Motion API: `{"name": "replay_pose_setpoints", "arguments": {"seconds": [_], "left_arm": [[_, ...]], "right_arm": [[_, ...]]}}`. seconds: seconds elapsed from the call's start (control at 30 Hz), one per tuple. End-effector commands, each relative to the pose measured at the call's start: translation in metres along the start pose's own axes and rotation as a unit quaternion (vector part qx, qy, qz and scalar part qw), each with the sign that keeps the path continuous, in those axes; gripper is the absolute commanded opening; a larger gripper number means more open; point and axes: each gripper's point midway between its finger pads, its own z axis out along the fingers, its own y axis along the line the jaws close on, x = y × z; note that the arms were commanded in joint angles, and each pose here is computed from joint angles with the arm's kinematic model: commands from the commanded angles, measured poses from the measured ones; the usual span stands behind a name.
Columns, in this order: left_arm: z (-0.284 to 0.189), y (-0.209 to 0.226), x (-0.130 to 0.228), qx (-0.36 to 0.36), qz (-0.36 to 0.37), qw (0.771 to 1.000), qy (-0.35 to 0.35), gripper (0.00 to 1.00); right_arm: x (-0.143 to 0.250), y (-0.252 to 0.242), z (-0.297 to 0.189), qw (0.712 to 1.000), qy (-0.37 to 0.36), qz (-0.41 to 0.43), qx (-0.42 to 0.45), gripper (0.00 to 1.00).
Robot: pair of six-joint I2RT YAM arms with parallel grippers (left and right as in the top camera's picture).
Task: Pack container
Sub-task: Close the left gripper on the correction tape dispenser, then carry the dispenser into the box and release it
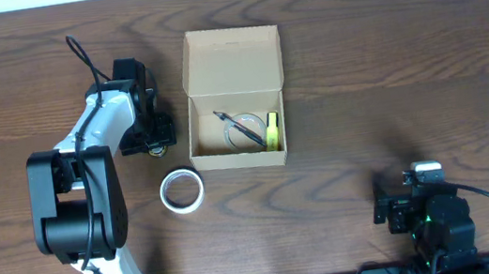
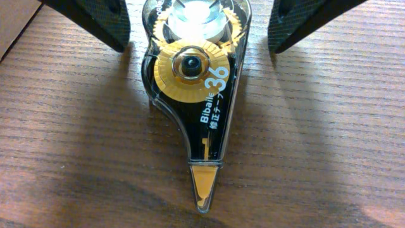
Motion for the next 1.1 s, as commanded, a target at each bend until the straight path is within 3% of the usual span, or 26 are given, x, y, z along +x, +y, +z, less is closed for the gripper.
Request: {"name": "replay_pose_setpoints", "arguments": {"seconds": [0.0, 0.17, 0.37, 0.63, 1.07], "left_arm": [[0.002, 0.003, -0.005, -0.009, -0.01, 1.0, -0.003, 0.69], [0.007, 0.003, -0.005, -0.009, -0.019, 1.0, 0.0, 0.62], [0.007, 0.002, -0.007, -0.008, -0.019, 1.0, -0.004, 0.38], [-0.007, 0.005, -0.011, -0.015, -0.019, 1.0, -0.019, 0.37], [-0.076, 0.004, -0.013, -0.009, -0.018, 0.996, -0.09, 0.38]], "right_arm": [[0.002, -0.001, 0.002, 1.0, 0.002, -0.005, 0.003, 0.99], [0.002, -0.001, 0.002, 1.0, 0.001, -0.005, 0.003, 0.99], [0.002, -0.001, 0.002, 1.0, 0.002, -0.005, 0.003, 0.99], [0.002, -0.001, 0.002, 1.0, 0.002, -0.005, 0.003, 0.99], [0.002, -0.001, 0.002, 1.0, 0.001, -0.005, 0.003, 0.99]]}}
